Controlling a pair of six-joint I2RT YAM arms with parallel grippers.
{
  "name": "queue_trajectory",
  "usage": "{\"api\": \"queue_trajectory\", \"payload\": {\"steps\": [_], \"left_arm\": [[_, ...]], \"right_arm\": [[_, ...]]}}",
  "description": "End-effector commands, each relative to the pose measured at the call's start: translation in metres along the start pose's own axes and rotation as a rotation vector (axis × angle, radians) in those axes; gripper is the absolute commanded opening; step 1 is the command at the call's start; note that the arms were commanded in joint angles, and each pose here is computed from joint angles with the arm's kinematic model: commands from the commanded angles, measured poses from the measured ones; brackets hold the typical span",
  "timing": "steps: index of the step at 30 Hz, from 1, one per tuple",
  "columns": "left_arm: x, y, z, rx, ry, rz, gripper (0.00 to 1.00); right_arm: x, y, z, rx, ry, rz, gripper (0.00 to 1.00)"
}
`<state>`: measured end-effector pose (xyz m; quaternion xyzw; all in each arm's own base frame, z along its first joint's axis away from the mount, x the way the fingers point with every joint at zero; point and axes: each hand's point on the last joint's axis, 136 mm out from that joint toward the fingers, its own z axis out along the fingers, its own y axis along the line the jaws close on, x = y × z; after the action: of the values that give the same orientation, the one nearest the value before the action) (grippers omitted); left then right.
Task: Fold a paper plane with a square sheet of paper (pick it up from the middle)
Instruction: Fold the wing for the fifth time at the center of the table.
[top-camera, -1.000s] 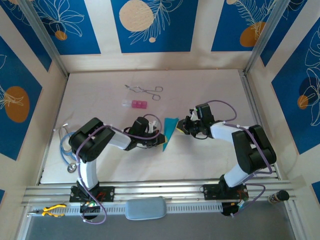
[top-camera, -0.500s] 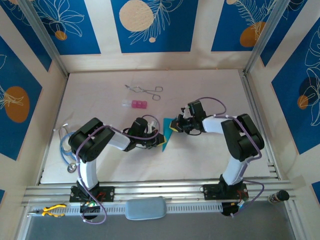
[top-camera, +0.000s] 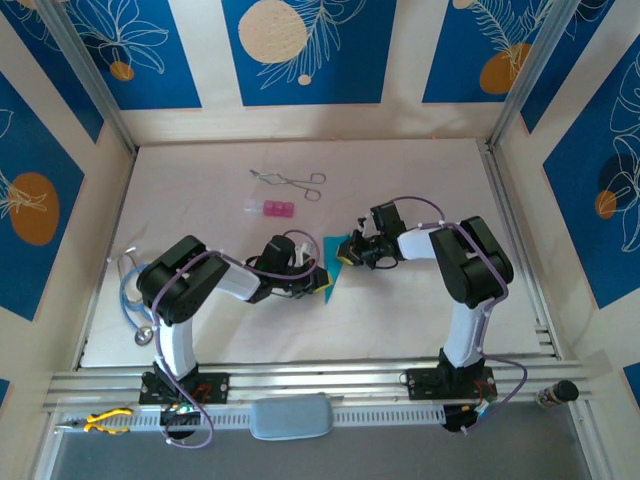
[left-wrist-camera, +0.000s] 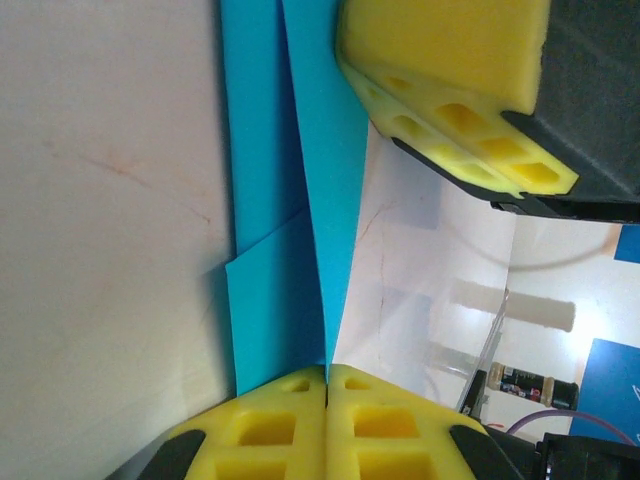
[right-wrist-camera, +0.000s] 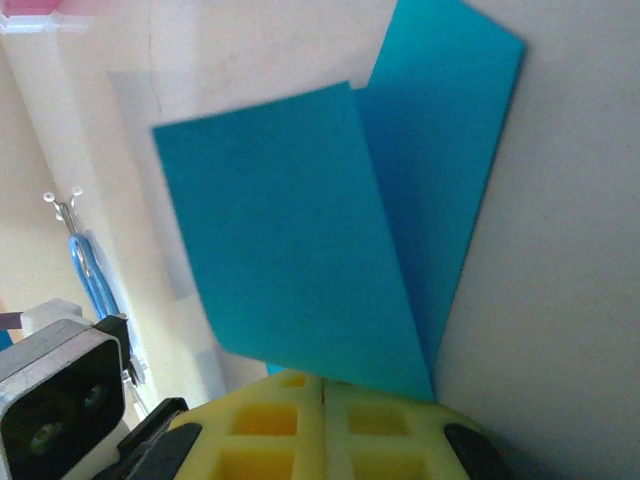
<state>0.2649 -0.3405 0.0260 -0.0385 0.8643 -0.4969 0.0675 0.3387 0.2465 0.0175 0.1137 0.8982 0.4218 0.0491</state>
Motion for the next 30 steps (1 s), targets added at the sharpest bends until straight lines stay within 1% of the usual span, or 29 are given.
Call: {"api": "queue_trajectory", "payload": {"steps": [1, 2, 6, 9, 12, 15, 17, 21, 23, 25, 30], "left_arm": [[0.006, 0.021, -0.008, -0.074, 0.008, -0.045, 0.0], [0.007, 0.02, -0.008, -0.071, 0.012, -0.041, 0.0], [0.009, 0.01, -0.008, -0.039, 0.038, -0.012, 0.15], [0.015, 0.005, -0.01, -0.052, 0.077, 0.02, 0.2], [0.023, 0.002, -0.012, -0.086, 0.123, 0.063, 0.21], [0.029, 0.004, -0.015, -0.125, 0.156, 0.09, 0.2], [0.034, 0.002, -0.014, -0.123, 0.181, 0.103, 0.2], [0.038, -0.003, -0.011, -0.118, 0.214, 0.122, 0.15], [0.038, -0.002, -0.011, -0.127, 0.219, 0.123, 0.09], [0.039, -0.002, -0.01, -0.127, 0.225, 0.124, 0.06], [0.044, -0.004, -0.012, -0.118, 0.252, 0.129, 0.01]], "right_arm": [[0.001, -0.01, 0.008, 0.036, 0.013, 0.026, 0.05], [0.001, -0.011, 0.009, 0.038, 0.015, 0.029, 0.05], [0.004, -0.016, 0.01, 0.063, 0.021, 0.043, 0.05], [0.005, -0.017, 0.01, 0.072, 0.024, 0.05, 0.05], [0.007, -0.016, 0.009, 0.078, 0.027, 0.048, 0.05], [0.007, -0.014, 0.009, 0.081, 0.029, 0.044, 0.05], [0.007, -0.014, 0.009, 0.084, 0.03, 0.043, 0.05], [0.009, -0.015, 0.01, 0.092, 0.035, 0.042, 0.05], [0.009, -0.015, 0.01, 0.096, 0.034, 0.041, 0.05], [0.01, -0.016, 0.01, 0.102, 0.036, 0.04, 0.05], [0.011, -0.019, 0.01, 0.116, 0.036, 0.042, 0.05]]}}
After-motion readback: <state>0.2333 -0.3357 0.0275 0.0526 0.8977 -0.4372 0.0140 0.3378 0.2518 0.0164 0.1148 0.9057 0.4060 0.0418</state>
